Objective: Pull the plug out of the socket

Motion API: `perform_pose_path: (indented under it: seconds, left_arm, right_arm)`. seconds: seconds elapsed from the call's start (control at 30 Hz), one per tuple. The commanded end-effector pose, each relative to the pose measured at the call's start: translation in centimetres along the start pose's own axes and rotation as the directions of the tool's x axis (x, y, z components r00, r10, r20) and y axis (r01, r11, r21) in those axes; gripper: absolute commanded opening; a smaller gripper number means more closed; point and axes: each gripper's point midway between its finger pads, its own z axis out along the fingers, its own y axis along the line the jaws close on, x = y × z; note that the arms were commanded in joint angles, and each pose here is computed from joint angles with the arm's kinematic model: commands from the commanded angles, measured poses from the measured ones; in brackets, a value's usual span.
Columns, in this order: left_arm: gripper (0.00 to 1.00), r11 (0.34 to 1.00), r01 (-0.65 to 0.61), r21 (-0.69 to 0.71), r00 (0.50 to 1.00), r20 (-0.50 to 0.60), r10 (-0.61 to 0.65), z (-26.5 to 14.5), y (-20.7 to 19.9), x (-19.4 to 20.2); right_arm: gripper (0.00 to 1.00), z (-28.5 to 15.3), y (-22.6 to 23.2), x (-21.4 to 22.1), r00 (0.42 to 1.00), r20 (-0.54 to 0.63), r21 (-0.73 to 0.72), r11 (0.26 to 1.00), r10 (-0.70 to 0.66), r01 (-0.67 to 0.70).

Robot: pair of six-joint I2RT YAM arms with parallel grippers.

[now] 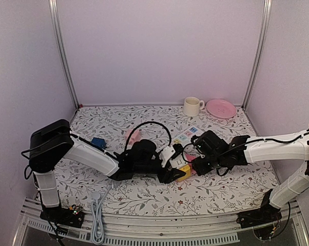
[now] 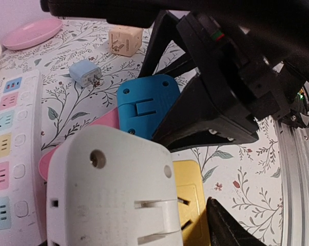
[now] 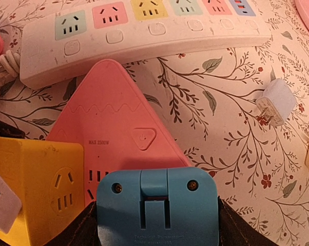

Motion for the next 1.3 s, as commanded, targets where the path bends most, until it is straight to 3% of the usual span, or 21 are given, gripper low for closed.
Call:
perform_pose_path:
  seconds: [0.0, 0.3, 0.57, 0.77, 0.97, 1.27]
  left_arm:
    - [0.45, 0.999, 0.024, -0.031, 0.992, -0.119, -0.028, 0.5, 1.9, 3.2]
    - [0.43, 0.998, 0.059, -0.017, 0.989, -0.134, -0.061, 0.4, 2.5, 2.9]
    - [0.43, 0.998, 0.054, -0.023, 0.993, -0.105, -0.056, -0.8, 2.1, 1.4]
    - [0.59, 0.999, 0.018, -0.047, 0.996, -0.088, -0.022, -1.5, 1.8, 0.6]
    - [0.72, 0.999, -0.014, -0.036, 0.998, -0.069, 0.011, -1.2, 0.8, -0.3]
    - [0.79, 0.999, -0.027, -0.038, 0.999, -0.031, 0.026, -0.9, -0.1, -1.4]
  right_arm:
    - [0.16, -2.7, 5.3, -4.6, 0.987, 0.163, -0.188, 0.982, 0.003, 0.028]
    - [0.15, -3.2, 5.5, -4.8, 0.978, 0.206, -0.208, 0.978, 0.031, 0.012]
    - [0.13, -1.8, -1.7, -3.4, 0.943, 0.134, -0.169, 0.945, 0.304, -0.281]
    - [0.18, 0.1, -6.6, -0.5, 0.875, 0.048, -0.078, 0.875, 0.482, -0.478]
    - [0.18, 2.2, -8.5, 2.1, 0.822, -0.02, -0.005, 0.822, 0.57, -0.57]
    - [0.34, 4.0, -9.7, 4.2, 0.783, -0.059, 0.014, 0.785, 0.619, -0.619]
